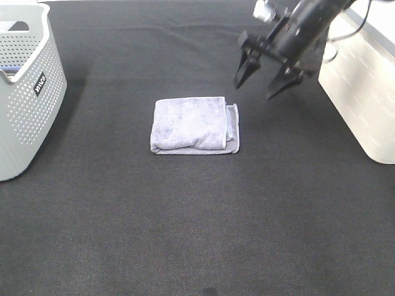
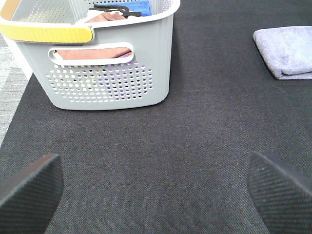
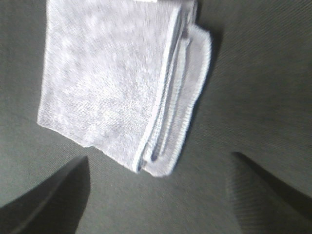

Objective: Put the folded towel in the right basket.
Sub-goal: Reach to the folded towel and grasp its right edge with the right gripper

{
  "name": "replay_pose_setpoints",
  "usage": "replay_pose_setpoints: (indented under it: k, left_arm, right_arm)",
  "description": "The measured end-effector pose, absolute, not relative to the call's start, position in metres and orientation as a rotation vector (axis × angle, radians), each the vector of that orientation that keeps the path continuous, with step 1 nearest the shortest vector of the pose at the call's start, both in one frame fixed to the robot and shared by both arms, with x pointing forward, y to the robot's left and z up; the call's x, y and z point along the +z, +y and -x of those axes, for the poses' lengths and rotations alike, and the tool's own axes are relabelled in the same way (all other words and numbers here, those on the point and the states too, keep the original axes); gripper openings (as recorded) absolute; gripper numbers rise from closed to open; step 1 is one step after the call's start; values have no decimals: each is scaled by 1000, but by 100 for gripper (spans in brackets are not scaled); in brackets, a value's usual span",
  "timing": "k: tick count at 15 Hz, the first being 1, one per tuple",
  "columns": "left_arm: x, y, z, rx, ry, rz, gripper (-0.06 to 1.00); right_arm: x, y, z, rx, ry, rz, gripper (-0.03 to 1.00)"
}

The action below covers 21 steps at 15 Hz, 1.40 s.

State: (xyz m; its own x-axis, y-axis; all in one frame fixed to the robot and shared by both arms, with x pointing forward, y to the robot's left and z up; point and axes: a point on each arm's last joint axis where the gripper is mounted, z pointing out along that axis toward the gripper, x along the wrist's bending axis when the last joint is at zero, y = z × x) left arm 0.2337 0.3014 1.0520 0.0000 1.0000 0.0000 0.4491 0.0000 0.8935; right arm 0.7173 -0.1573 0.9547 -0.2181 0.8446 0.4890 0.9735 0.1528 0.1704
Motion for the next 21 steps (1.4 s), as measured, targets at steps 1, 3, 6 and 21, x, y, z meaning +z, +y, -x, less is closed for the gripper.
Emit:
replay_pose_setpoints:
  k: [1,3,6,21]
  left_arm:
    - [1052,301,-234,952,1543,-1543,97]
    - [1052,301,-234,952,1543,-1543,97]
    - [1052,301,-234,952,1543,-1543,97]
    - [1052,301,-234,952,1543,-1543,97]
  right_arm:
    - [942,-155,-719,-654,-2121,1744,73]
    - [919,-151,-723,-646,-2083,1721,73]
    - [901,-149,-733,-655,-2096,1705,73]
    - [869,-123,-734,-709,-2054,1607,69]
